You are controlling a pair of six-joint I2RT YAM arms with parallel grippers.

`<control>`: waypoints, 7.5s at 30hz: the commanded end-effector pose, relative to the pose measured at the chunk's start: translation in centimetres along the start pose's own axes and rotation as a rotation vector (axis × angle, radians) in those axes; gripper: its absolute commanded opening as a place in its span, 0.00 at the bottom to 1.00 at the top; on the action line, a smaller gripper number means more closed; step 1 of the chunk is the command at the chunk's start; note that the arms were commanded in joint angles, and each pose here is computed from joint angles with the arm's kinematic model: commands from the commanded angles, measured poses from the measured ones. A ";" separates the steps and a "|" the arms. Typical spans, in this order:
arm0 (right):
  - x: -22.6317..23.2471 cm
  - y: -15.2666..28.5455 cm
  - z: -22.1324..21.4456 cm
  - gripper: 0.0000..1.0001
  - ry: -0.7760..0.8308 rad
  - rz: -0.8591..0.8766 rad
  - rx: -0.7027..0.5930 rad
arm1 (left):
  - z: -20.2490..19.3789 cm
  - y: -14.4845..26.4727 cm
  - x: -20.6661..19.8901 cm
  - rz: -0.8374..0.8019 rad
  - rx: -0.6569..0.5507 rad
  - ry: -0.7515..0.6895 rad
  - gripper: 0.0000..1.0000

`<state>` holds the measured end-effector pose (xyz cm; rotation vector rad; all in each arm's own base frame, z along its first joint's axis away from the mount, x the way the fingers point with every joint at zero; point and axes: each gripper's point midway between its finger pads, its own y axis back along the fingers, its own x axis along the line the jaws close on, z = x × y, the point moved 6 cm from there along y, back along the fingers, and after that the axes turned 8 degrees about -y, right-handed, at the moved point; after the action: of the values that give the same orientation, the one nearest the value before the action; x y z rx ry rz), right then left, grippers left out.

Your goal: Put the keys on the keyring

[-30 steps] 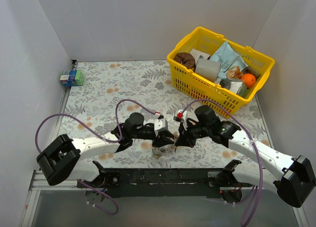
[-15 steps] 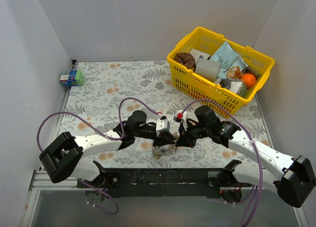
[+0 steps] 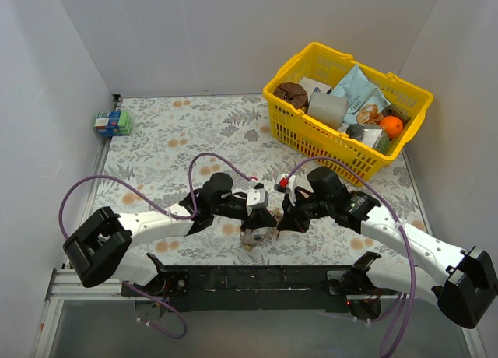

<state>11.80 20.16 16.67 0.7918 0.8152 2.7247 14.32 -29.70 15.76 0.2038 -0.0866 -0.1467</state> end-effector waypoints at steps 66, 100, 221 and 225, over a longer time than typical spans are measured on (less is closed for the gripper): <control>1.8 2.9 4.1 0.76 0.141 -0.046 -0.299 | 1.6 1.4 -0.1 0.156 -0.137 -0.009 0.00; 2.5 3.3 4.2 0.77 0.098 -0.014 -0.431 | 3.7 4.3 -2.6 0.214 -0.357 -0.156 0.00; 0.7 1.6 1.4 0.71 0.170 -0.002 -0.593 | -0.5 2.7 -2.6 0.183 -0.299 -0.095 0.00; 2.0 1.1 1.8 0.58 0.231 0.134 -0.529 | -0.3 2.7 -2.7 0.172 -0.309 -0.096 0.00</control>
<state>11.87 19.17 15.86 0.5726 0.1353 2.7349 12.45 -26.48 14.50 -0.0572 -0.1365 0.0303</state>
